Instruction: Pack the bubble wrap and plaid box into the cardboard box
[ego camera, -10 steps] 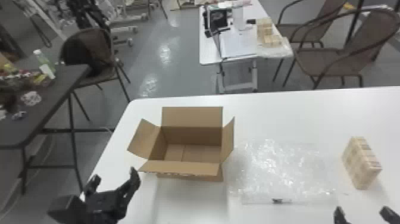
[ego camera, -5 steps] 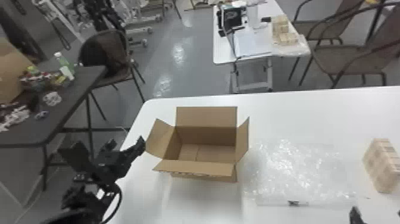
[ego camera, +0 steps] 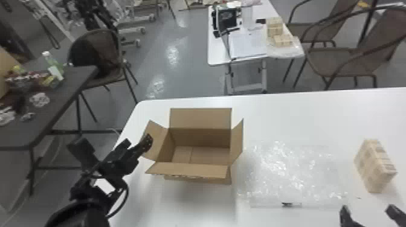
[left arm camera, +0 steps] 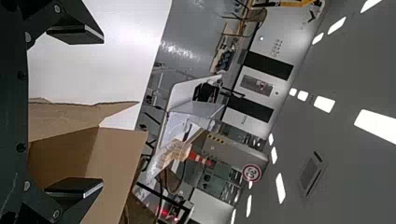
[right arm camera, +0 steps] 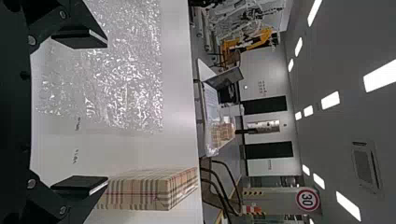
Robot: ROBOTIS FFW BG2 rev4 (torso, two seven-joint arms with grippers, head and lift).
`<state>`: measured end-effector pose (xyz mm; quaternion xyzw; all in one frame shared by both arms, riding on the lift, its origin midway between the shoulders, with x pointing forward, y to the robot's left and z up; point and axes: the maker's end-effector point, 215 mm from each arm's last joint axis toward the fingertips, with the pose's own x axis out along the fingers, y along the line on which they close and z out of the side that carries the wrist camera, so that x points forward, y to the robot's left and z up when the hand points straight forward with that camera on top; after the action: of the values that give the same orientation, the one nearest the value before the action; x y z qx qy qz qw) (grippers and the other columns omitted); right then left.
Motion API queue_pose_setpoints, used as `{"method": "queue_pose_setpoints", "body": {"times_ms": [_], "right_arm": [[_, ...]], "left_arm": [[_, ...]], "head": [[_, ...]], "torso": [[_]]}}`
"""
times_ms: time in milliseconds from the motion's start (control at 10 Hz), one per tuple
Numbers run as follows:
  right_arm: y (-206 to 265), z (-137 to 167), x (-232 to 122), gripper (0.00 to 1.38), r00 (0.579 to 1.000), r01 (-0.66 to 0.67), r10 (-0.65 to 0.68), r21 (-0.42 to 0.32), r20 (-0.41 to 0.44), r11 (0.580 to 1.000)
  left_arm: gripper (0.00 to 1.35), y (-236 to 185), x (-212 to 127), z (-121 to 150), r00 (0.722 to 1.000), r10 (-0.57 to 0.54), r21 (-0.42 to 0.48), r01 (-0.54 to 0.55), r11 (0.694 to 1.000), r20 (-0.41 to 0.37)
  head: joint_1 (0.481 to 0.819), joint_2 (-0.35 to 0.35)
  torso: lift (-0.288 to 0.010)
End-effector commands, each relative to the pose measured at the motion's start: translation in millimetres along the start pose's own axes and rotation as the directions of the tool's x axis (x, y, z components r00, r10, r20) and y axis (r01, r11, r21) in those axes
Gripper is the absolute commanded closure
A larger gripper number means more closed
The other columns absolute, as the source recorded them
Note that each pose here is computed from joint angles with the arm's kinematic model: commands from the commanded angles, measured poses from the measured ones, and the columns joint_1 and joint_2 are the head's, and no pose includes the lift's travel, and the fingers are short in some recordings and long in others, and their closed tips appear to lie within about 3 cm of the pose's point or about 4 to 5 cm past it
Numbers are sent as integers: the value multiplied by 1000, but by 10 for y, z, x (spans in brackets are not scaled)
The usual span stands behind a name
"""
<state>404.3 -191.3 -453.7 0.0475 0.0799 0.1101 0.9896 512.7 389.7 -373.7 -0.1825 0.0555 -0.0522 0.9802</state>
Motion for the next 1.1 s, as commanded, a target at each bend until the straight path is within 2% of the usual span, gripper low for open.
{"method": "queue_pose_setpoints", "body": {"times_ms": [0,300,400,500,700,800,900,1000], "right_arm": [[4,25,31,246,1000,-5,5,2,6,1000],[5,15,38,246,1000,-8,8,12,5,1000],[3,12,36,246,1000,-7,7,13,5,1000],[2,8,36,246,1000,-7,7,15,4,1000],[5,0,35,246,1000,-8,8,15,3,1000],[2,0,39,246,1000,-8,8,17,3,1000],[6,0,39,246,1000,-10,10,17,3,1000],[6,8,40,246,1000,-10,10,16,5,1000]], "left_arm": [[213,-39,133,-145,1000,-22,-16,22,1000,-21],[234,81,154,-236,999,-15,4,15,1000,-49],[440,100,153,-227,999,-9,2,9,1000,-42],[809,131,154,-193,1000,2,20,-2,1000,-29],[828,160,140,-163,1000,18,10,-17,1000,-7],[891,159,133,-180,1000,18,12,-17,1000,-10],[1199,164,130,-210,1000,27,5,-27,1000,-12],[1211,177,118,-221,999,37,-1,-37,999,-6]], "head": [[695,240],[695,226],[695,228],[695,231],[695,239],[695,242],[695,242],[695,243]], "torso": [[-89],[-89],[-89],[-89],[-89],[-89],[-89],[-89]]}}
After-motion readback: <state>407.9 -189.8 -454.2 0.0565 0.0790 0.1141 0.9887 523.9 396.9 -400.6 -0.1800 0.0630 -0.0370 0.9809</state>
